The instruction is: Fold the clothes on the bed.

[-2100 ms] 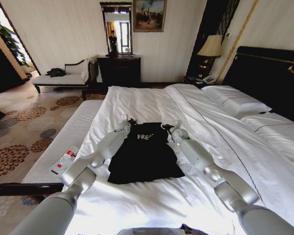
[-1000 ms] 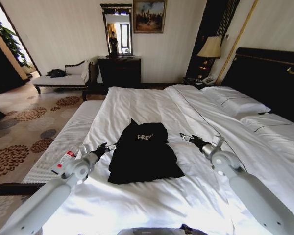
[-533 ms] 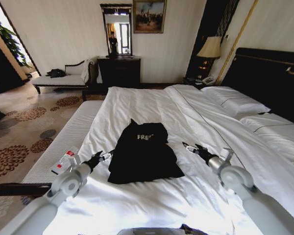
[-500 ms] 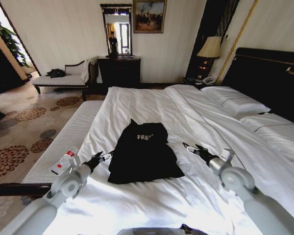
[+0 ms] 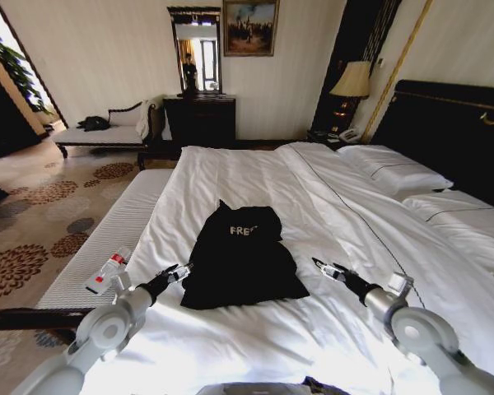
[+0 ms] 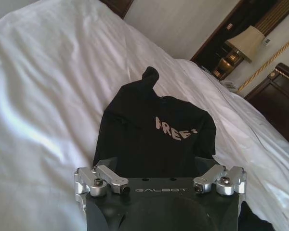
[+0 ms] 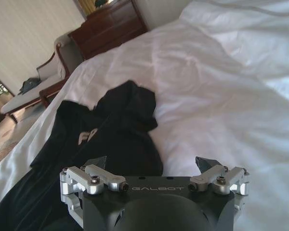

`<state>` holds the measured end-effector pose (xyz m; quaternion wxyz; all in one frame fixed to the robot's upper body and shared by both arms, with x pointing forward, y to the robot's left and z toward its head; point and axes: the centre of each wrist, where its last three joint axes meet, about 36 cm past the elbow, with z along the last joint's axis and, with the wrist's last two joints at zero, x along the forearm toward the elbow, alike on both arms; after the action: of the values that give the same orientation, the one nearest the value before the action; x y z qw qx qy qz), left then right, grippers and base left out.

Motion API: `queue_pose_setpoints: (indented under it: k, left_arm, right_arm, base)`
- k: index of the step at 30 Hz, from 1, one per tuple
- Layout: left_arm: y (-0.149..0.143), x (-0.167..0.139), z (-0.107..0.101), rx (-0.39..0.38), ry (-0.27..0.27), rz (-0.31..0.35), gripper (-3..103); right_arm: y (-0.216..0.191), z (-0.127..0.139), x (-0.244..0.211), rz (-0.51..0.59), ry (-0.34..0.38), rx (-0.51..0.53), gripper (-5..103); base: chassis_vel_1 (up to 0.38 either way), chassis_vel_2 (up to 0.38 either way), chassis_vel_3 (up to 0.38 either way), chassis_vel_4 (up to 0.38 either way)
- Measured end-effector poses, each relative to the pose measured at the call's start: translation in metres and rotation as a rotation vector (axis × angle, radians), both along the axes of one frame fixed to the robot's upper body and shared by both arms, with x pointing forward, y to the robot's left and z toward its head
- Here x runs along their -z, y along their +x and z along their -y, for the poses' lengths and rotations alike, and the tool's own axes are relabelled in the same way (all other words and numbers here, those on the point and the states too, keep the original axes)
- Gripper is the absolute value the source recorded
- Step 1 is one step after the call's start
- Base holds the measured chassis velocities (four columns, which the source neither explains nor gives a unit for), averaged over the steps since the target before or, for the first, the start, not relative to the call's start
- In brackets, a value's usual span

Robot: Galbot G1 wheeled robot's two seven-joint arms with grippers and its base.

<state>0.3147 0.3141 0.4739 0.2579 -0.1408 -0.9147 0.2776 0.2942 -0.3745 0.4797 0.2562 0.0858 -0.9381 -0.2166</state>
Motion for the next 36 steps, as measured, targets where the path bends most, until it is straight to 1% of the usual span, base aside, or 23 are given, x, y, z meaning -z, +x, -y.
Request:
queue_pose_setpoints:
  k: [3, 4, 5, 8, 10, 11, 12, 13, 16, 17, 18, 22, 23, 24, 25, 27, 30, 32, 33, 34, 36]
  left_arm:
    - [-0.012, -0.002, -0.003, -0.025, -0.051, -0.031, 90]
    - [-0.012, -0.002, -0.003, -0.025, -0.051, -0.031, 90]
    - [-0.017, -0.004, -0.003, -0.033, -0.069, -0.041, 90]
    - [-0.025, -0.005, -0.009, -0.058, -0.096, -0.060, 89]
    - [-0.027, -0.004, -0.010, -0.065, -0.102, -0.066, 89]
    - [-0.035, -0.001, -0.016, -0.092, -0.125, -0.087, 88]
    - [-0.037, -0.001, -0.018, -0.099, -0.131, -0.093, 88]
    - [-0.037, -0.001, -0.018, -0.099, -0.131, -0.093, 88]
    - [-0.045, 0.002, -0.020, -0.121, -0.148, -0.111, 86]
    - [-0.047, 0.001, -0.019, -0.119, -0.151, -0.113, 86]
    - [-0.047, 0.001, -0.019, -0.119, -0.151, -0.113, 86]
    - [-0.049, -0.002, -0.016, -0.112, -0.152, -0.112, 86]
    - [-0.049, -0.002, -0.016, -0.112, -0.152, -0.112, 86]
    - [-0.049, -0.002, -0.016, -0.113, -0.151, -0.111, 86]
    - [-0.049, -0.002, -0.016, -0.112, -0.151, -0.111, 86]
    - [-0.047, 0.000, -0.015, -0.114, -0.153, -0.112, 86]
    - [-0.047, 0.000, -0.014, -0.115, -0.154, -0.113, 86]
    - [-0.047, -0.001, -0.013, -0.113, -0.154, -0.113, 86]
    - [-0.048, -0.001, -0.013, -0.113, -0.156, -0.113, 86]
    - [-0.048, -0.001, -0.013, -0.113, -0.156, -0.113, 86]
    - [-0.049, 0.000, -0.012, -0.117, -0.158, -0.116, 86]
  right_arm:
    - [-0.011, -0.008, 0.005, -0.033, 0.017, -0.032, 100]
    - [-0.011, -0.008, 0.005, -0.033, 0.017, -0.032, 100]
    - [-0.014, -0.011, 0.009, -0.044, 0.017, -0.039, 100]
    - [-0.019, -0.017, 0.018, -0.067, 0.009, -0.052, 100]
    - [-0.020, -0.018, 0.020, -0.072, 0.003, -0.056, 100]
    - [-0.024, -0.022, 0.031, -0.082, -0.028, -0.074, 100]
    - [-0.025, -0.023, 0.035, -0.083, -0.041, -0.080, 100]
    - [-0.025, -0.023, 0.035, -0.083, -0.041, -0.080, 100]
    - [-0.021, -0.024, 0.054, -0.091, -0.088, -0.092, 100]
    - [-0.017, -0.022, 0.061, -0.093, -0.094, -0.089, 103]
    - [-0.017, -0.022, 0.061, -0.093, -0.094, -0.089, 103]
    - [-0.005, -0.018, 0.072, -0.102, -0.097, -0.085, 96]
    - [-0.005, -0.018, 0.072, -0.102, -0.097, -0.085, 96]
    - [-0.005, -0.019, 0.073, -0.105, -0.098, -0.087, 92]
    - [-0.005, -0.019, 0.075, -0.108, -0.100, -0.090, 92]
    - [-0.004, -0.021, 0.080, -0.116, -0.106, -0.096, 87]
    - [-0.001, -0.022, 0.082, -0.112, -0.105, -0.099, 85]
    - [0.003, -0.024, 0.080, -0.104, -0.100, -0.098, 82]
    - [0.004, -0.024, 0.080, -0.102, -0.097, -0.097, 77]
    - [0.004, -0.024, 0.080, -0.102, -0.097, -0.097, 77]
    - [0.005, -0.025, 0.080, -0.104, -0.094, -0.097, 66]
  base:
    - [0.000, 0.000, 0.000, 0.000]
    - [0.000, 0.000, 0.000, 0.000]
    - [0.000, 0.000, 0.000, 0.000]
    - [0.000, 0.000, 0.000, 0.000]
    - [0.000, 0.000, 0.000, 0.000]
    - [0.000, 0.000, 0.000, 0.000]
    - [0.000, 0.000, 0.000, 0.000]
    - [0.000, 0.000, 0.000, 0.000]
    - [0.000, 0.000, 0.000, 0.000]
    - [0.000, 0.000, 0.000, 0.000]
    - [0.000, 0.000, 0.000, 0.000]
    - [0.000, 0.000, 0.000, 0.000]
    - [0.000, 0.000, 0.000, 0.000]
    - [0.000, 0.000, 0.000, 0.000]
    - [0.000, 0.000, 0.000, 0.000]
    - [0.000, 0.000, 0.000, 0.000]
    - [0.000, 0.000, 0.000, 0.000]
    - [0.000, 0.000, 0.000, 0.000]
    - [0.000, 0.000, 0.000, 0.000]
    - [0.000, 0.000, 0.000, 0.000]
    - [0.000, 0.000, 0.000, 0.000]
